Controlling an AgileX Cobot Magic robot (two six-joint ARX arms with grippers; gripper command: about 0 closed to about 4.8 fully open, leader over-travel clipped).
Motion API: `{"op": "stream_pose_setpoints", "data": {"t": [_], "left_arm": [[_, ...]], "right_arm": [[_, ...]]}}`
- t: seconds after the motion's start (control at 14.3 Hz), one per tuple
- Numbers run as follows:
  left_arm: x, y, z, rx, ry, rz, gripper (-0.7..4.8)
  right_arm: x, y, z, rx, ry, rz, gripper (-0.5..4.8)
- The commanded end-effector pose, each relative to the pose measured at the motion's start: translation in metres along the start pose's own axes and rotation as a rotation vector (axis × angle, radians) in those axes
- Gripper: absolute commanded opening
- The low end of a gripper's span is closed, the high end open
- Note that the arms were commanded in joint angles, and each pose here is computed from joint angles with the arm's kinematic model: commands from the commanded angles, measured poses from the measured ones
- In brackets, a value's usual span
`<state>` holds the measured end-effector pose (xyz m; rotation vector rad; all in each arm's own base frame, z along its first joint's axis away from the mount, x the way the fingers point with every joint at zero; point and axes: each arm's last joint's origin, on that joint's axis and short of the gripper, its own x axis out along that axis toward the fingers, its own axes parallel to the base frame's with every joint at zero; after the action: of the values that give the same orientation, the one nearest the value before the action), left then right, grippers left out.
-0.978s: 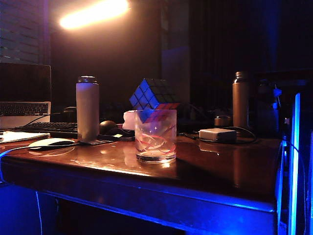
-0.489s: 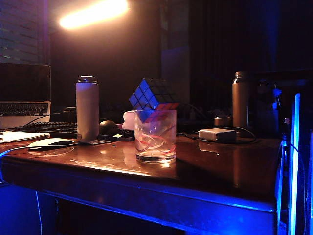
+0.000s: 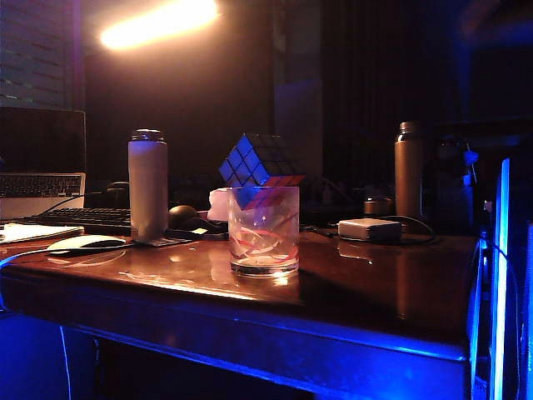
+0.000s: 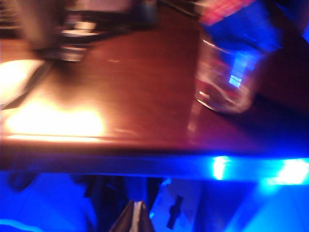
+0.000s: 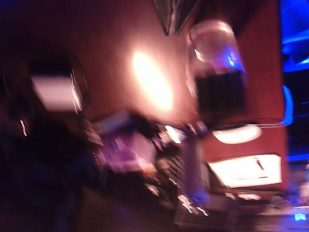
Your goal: Stack the Rubik's Cube on top of the glass cup.
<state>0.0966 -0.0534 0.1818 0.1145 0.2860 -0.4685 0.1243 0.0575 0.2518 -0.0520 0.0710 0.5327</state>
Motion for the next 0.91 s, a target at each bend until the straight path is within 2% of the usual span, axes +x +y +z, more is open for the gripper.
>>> {"op": "stream_pose_setpoints", "data": {"t": [0.07,0.42,0.91], "left_arm": [[0.003,-0.002,-0.006,0.02,-0.003,-0.061,-0.04],[0.005,-0.003,-0.016,0.02,0.022,-0.071,-0.04],[0.005,-0.003,-0.017,0.02,0.034,-0.075,-0.03]], "right_arm": [[-0.008,0.001,-0.037,0.078,0.009,-0.056,-0.01],[-0.018,0.003,-0.088,0.1,0.042,-0.086,-0.01],[-0.023,0.004,-0.113,0.107,0.193,-0.114,-0.01]]}}
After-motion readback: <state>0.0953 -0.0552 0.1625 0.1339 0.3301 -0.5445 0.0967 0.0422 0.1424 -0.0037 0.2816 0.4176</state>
